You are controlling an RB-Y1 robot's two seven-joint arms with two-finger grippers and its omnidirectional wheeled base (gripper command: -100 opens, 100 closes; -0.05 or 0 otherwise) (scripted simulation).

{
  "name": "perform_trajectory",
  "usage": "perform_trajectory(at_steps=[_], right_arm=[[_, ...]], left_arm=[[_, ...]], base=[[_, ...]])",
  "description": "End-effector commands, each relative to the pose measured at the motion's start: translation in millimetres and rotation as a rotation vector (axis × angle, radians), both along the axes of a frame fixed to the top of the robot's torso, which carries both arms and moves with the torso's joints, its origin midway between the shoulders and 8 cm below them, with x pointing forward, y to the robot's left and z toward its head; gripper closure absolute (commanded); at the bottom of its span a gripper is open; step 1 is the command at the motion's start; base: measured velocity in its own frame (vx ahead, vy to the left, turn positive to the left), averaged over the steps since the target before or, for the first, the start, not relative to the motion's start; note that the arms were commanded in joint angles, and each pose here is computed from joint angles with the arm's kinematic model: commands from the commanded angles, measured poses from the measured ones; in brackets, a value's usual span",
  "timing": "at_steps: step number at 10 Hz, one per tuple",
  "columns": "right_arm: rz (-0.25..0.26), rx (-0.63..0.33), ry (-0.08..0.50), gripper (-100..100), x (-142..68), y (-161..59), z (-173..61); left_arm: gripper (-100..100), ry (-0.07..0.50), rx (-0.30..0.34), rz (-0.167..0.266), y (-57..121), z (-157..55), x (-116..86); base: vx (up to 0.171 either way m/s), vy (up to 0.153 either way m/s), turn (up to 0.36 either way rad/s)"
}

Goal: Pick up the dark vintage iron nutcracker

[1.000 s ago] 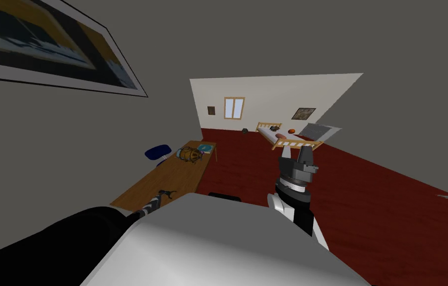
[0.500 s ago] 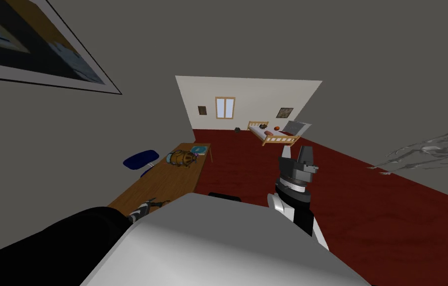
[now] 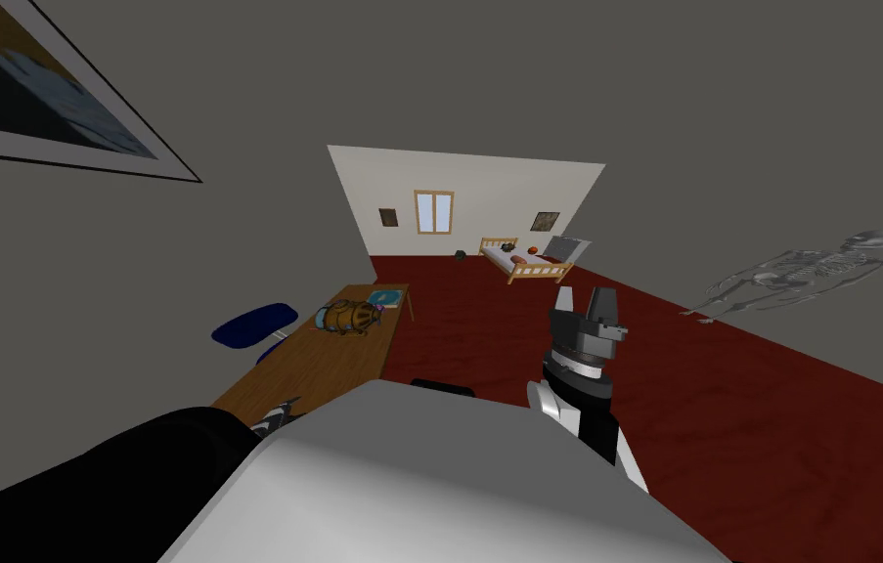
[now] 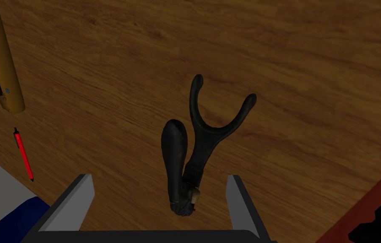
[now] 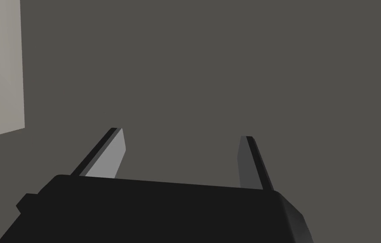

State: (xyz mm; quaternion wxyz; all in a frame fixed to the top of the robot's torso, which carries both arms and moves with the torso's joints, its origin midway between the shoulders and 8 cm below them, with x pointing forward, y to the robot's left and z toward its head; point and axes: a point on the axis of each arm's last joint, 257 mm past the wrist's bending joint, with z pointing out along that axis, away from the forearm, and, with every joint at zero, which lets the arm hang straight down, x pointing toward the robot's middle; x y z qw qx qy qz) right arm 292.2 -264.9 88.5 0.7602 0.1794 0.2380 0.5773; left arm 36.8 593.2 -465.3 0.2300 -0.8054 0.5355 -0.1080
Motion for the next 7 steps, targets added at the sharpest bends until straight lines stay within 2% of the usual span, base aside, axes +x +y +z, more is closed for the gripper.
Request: perform_trajectory(at_steps=[1,3,4,7], right_arm=[[0.000,0.000,0.000,0,0.0,0.0,0.0],[0.000,0.000,0.000,0,0.0,0.0,0.0],[0.000,0.000,0.000,0,0.0,0.0,0.0],[0.000,0.000,0.000,0,0.0,0.0,0.0]], left_arm=[[-100,-0.002,0.001,0.002,-3.4,-8.2,-1.0],[-100,-0.003,0.001,0.004,-4.8,-8.9,-1.7],[100,-0.002,0.001,0.003,-5.2,-9.4,-1.9],[100,-0.003,0.002,0.003,-5.0,-9.2,-1.7]], base=[[0.019,0.043,-0.033],[0.011,0.031,-0.017],[0.000,0.000,0.000],[0.000,0.000,0.000]])
